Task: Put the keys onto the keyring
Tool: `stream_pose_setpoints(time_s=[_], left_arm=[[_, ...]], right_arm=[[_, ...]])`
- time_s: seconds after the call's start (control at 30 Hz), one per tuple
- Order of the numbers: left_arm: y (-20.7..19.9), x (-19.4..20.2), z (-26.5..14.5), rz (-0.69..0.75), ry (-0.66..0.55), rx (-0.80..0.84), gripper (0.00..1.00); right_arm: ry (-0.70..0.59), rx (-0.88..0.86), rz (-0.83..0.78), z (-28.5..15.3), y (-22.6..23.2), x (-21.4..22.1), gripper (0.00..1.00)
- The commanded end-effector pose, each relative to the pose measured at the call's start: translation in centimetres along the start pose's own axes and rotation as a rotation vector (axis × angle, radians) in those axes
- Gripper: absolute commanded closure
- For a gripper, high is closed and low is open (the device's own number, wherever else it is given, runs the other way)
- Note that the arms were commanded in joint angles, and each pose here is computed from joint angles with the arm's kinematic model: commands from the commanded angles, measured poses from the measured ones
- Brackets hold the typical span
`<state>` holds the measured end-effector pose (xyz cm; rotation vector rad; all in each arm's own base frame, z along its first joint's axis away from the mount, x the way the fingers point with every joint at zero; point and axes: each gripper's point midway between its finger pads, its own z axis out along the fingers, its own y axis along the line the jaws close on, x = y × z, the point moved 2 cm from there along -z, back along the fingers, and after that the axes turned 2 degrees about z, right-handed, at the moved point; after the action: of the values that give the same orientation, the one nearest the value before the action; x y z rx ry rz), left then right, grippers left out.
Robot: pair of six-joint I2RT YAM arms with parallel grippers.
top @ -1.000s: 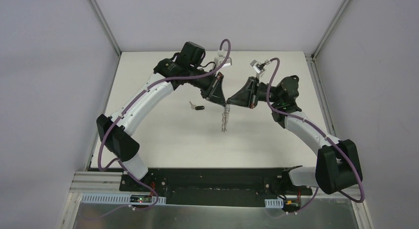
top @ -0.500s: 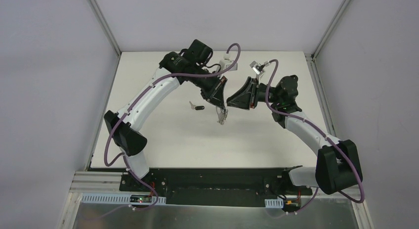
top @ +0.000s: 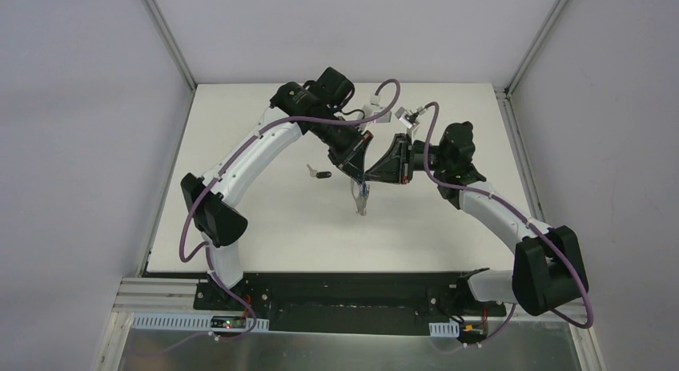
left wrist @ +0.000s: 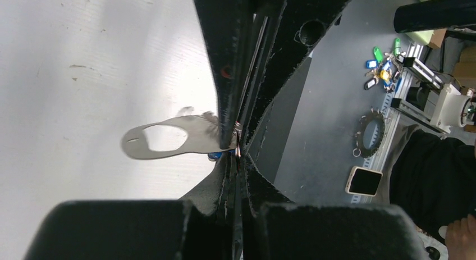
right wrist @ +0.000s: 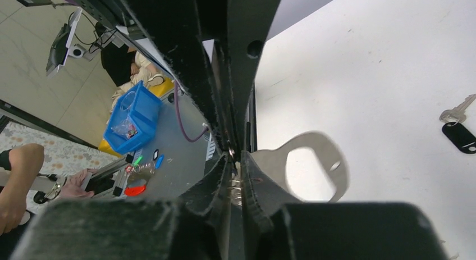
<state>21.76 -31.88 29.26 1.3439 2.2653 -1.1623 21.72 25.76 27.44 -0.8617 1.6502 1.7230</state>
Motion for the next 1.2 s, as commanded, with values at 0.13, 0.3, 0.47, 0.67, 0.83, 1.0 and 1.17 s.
stream_pose_setpoints(time_s=[0.13,0.3,0.47,0.67,0.83,1.0,1.17], left_arm=[[-0.9,-0.5,-0.5,0.056,-0.031,0.019,0.97],[0.0,-1.8,-1.5,0.048,-0.165,0.005,0.79],[0.0,-2.8,-2.1,0.024,-0.234,0.039,0.77],[0.1,-3.4,-2.0,0.034,-0.258,0.053,0.85],[0.0,-3.7,-1.9,0.005,-0.261,0.08,1.0],[0.1,-2.9,-1.9,0.01,-0.219,0.064,1.0],[-0.2,-1.5,-1.7,0.02,-0.11,0.045,1.0]], right_arm=[[-0.028,-0.022,-0.093,0.2,1.8,-2.1,1.0],[-0.144,0.001,-0.042,-0.5,1.5,-3.9,1.0],[-0.185,0.017,-0.007,-0.8,1.0,-4.5,1.0],[-0.188,0.027,0.001,-0.9,0.6,-4.2,1.0],[-0.185,0.028,0.001,-0.9,0.5,-3.9,1.0],[-0.181,0.033,-0.043,-1.5,0.7,-4.1,0.9],[-0.153,0.016,-0.082,-1.7,1.3,-4.1,0.71]])
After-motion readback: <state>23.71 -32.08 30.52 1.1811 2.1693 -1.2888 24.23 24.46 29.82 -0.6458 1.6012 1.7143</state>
